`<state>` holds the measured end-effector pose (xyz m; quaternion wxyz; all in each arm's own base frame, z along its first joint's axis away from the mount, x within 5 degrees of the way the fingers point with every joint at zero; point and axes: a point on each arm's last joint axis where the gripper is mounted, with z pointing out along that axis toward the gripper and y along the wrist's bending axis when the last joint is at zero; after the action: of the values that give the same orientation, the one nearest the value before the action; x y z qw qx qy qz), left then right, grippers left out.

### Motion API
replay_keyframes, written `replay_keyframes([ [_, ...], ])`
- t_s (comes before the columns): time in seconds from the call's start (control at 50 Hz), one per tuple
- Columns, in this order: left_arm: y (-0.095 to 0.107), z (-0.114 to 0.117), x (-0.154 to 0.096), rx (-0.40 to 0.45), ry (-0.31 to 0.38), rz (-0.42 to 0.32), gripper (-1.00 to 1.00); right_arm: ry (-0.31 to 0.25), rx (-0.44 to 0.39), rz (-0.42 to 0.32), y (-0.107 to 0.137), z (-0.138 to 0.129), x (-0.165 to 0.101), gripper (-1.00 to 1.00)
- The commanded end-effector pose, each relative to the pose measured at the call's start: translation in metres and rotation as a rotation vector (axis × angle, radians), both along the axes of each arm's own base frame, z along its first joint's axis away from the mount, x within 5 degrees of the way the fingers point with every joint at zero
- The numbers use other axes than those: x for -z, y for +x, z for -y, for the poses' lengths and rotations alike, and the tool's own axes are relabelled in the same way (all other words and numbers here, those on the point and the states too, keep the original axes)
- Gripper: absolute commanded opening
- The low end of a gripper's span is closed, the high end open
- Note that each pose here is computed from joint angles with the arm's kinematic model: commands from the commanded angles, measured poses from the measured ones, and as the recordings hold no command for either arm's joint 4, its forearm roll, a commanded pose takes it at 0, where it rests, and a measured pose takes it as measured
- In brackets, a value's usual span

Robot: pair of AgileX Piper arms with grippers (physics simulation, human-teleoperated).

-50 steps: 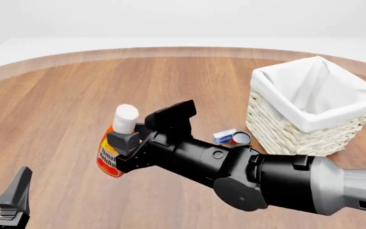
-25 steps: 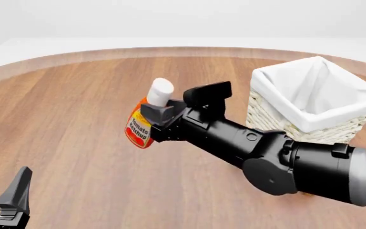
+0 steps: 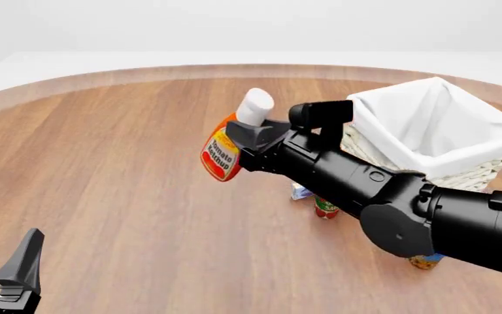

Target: Pick up the ketchup, and put it in the basket.

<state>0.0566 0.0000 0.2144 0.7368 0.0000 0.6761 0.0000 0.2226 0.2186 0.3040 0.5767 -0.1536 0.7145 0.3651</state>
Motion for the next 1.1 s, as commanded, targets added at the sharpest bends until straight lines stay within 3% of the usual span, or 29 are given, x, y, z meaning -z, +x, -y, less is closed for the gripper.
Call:
replay_keyframes([
  [0.02, 0.0, 0.0, 0.0, 0.0, 0.0, 0.0, 1.0, 0.052, 0.046, 0.001, 0.003, 0.016, -0.006, -1.0],
  [0.28, 0.0, 0.0, 0.0, 0.0, 0.0, 0.0, 1.0, 0.073, 0.086, 0.017, 0.005, 0.03, -0.01, -1.0],
  [0.7, 0.0, 0.0, 0.0, 0.0, 0.0, 0.0, 1.0, 0.038, 0.157, 0.112, 0.003, 0.058, -0.02, -1.0],
  [1.1, 0.0, 0.0, 0.0, 0.0, 0.0, 0.0, 1.0, 0.063, 0.258, 0.142, 0.003, 0.09, -0.028, -1.0],
])
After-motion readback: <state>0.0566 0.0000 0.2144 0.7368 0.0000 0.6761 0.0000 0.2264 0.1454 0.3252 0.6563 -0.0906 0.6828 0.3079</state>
